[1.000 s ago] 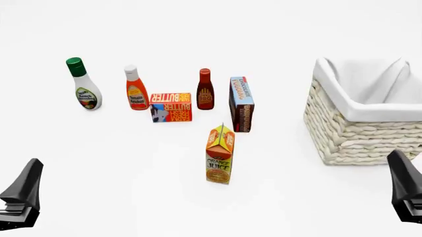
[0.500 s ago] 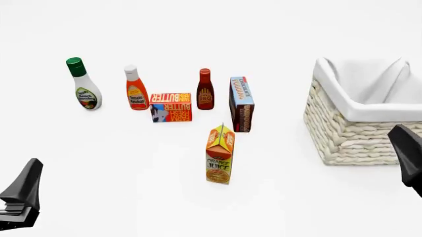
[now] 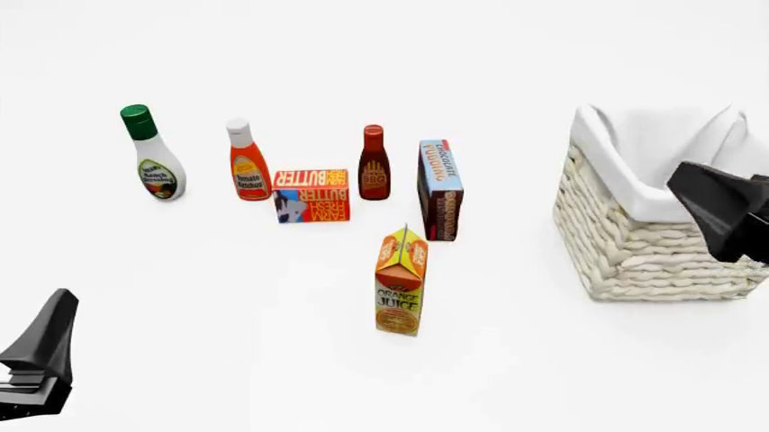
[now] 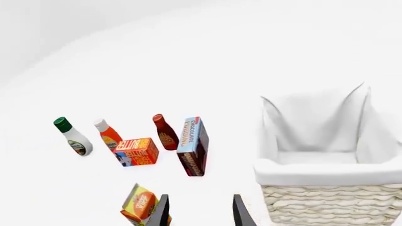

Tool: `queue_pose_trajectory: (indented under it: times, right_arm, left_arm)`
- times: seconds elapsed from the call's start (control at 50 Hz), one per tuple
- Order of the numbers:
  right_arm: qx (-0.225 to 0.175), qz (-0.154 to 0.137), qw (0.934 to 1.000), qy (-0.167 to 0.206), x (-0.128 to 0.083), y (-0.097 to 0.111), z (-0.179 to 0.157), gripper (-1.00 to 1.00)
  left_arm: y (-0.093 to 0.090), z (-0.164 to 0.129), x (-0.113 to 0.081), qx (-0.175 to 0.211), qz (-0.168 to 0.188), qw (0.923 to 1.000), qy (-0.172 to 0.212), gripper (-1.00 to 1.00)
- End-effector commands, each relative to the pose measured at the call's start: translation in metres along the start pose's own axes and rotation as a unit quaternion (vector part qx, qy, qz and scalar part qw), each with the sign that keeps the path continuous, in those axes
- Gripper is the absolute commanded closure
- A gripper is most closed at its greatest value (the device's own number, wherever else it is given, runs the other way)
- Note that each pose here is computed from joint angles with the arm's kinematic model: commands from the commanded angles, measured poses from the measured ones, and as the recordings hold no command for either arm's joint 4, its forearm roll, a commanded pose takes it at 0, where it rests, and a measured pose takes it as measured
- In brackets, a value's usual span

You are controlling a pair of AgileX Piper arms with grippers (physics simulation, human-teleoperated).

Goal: Pick the orange juice and place it in the basket.

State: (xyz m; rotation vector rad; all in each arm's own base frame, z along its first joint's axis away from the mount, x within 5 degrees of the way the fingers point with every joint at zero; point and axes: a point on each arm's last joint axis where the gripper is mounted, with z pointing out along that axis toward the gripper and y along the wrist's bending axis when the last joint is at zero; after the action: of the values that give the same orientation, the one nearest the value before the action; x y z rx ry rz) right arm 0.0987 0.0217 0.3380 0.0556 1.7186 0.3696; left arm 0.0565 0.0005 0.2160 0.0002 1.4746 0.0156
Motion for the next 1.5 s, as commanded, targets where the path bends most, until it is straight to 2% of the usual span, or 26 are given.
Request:
queue_pose_trajectory:
  times: [0.02,0.04,0.14,0.16,0.28,0.34,0.42,0.48,0.54,0.66,0.74,0.8,0.86,0.92,0.96,1.0,1.04,1.1,1.16,1.2,1.26,1.28,1.5]
  right_arm:
    - [-0.013,0.033,0.9989,0.03,-0.014,0.009,0.016,-1.0]
    - [-0.004,0.038,0.9985,0.039,-0.014,0.008,0.021,-1.0]
    - [-0.01,0.044,0.998,0.044,-0.021,0.013,0.026,-1.0]
    - [-0.014,0.057,0.9967,0.055,-0.019,0.015,0.032,-1.0]
    - [-0.028,0.075,0.9949,0.061,-0.022,0.021,0.037,-1.0]
    - [-0.034,0.094,0.9922,0.074,-0.019,0.024,0.043,-1.0]
    - [-0.038,0.099,0.9909,0.082,-0.02,0.028,0.049,-1.0]
    - [-0.047,0.115,0.9873,0.1,-0.022,0.035,0.057,-1.0]
    - [-0.042,0.11,0.9859,0.118,-0.025,0.039,0.065,-1.0]
    - [-0.043,0.117,0.9796,0.157,-0.031,0.052,0.079,-1.0]
    - [-0.042,0.135,0.9725,0.185,-0.031,0.06,0.086,-1.0]
    - [-0.064,0.161,0.9669,0.188,-0.032,0.07,0.083,-1.0]
    - [-0.062,0.166,0.9642,0.197,-0.034,0.074,0.085,-1.0]
    - [-0.058,0.176,0.9602,0.209,-0.03,0.076,0.088,-1.0]
    - [-0.066,0.193,0.9553,0.214,-0.025,0.08,0.087,-1.0]
    - [-0.067,0.197,0.9541,0.215,-0.024,0.081,0.089,-1.0]
    - [-0.063,0.21,0.9486,0.228,-0.016,0.083,0.091,-1.0]
    - [-0.064,0.21,0.9491,0.226,-0.018,0.084,0.094,-1.0]
    - [-0.065,0.225,0.9443,0.231,-0.014,0.087,0.095,-1.0]
    - [-0.062,0.242,0.9382,0.24,-0.008,0.088,0.096,-1.0]
    - [-0.058,0.238,0.9364,0.252,-0.007,0.092,0.099,-1.0]
    - [-0.065,0.253,0.934,0.244,-0.01,0.094,0.097,-1.0]
    - [-0.042,0.247,0.9284,0.274,-0.013,0.099,0.106,-1.0]
  left_arm:
    - [0.0,0.0,0.0,0.0,0.0,1.0,0.0,-1.0]
    - [0.0,0.0,0.0,0.0,0.0,1.0,0.0,-1.0]
    - [0.0,0.0,0.0,0.0,0.0,1.0,0.0,-1.0]
    - [0.0,0.0,0.0,0.0,0.0,1.0,0.0,-1.0]
    - [0.0,0.0,0.0,0.0,0.0,1.0,0.0,-1.0]
    - [0.0,0.0,0.0,0.0,0.0,1.0,0.0,-1.0]
    - [0.0,0.0,0.0,0.0,0.0,1.0,0.0,-1.0]
    - [0.0,0.0,0.0,0.0,0.0,1.0,0.0,-1.0]
    - [0.0,0.0,0.0,0.0,0.0,1.0,0.0,-1.0]
    - [0.0,0.0,0.0,0.0,0.0,1.0,0.0,-1.0]
    - [0.0,0.0,0.0,0.0,0.0,1.0,0.0,-1.0]
    - [0.0,0.0,0.0,0.0,0.0,1.0,0.0,-1.0]
    - [0.0,0.0,0.0,0.0,0.0,1.0,0.0,-1.0]
    - [0.0,0.0,0.0,0.0,0.0,1.0,0.0,-1.0]
    - [0.0,0.0,0.0,0.0,0.0,1.0,0.0,-1.0]
    - [0.0,0.0,0.0,0.0,0.0,1.0,0.0,-1.0]
    - [0.0,0.0,0.0,0.0,0.0,1.0,0.0,-1.0]
    - [0.0,0.0,0.0,0.0,0.0,1.0,0.0,-1.0]
    - [0.0,0.0,0.0,0.0,0.0,1.0,0.0,-1.0]
    - [0.0,0.0,0.0,0.0,0.0,1.0,0.0,-1.0]
    - [0.0,0.0,0.0,0.0,0.0,1.0,0.0,-1.0]
    - [0.0,0.0,0.0,0.0,0.0,1.0,0.0,-1.0]
    - [0.0,0.0,0.0,0.0,0.0,1.0,0.0,-1.0]
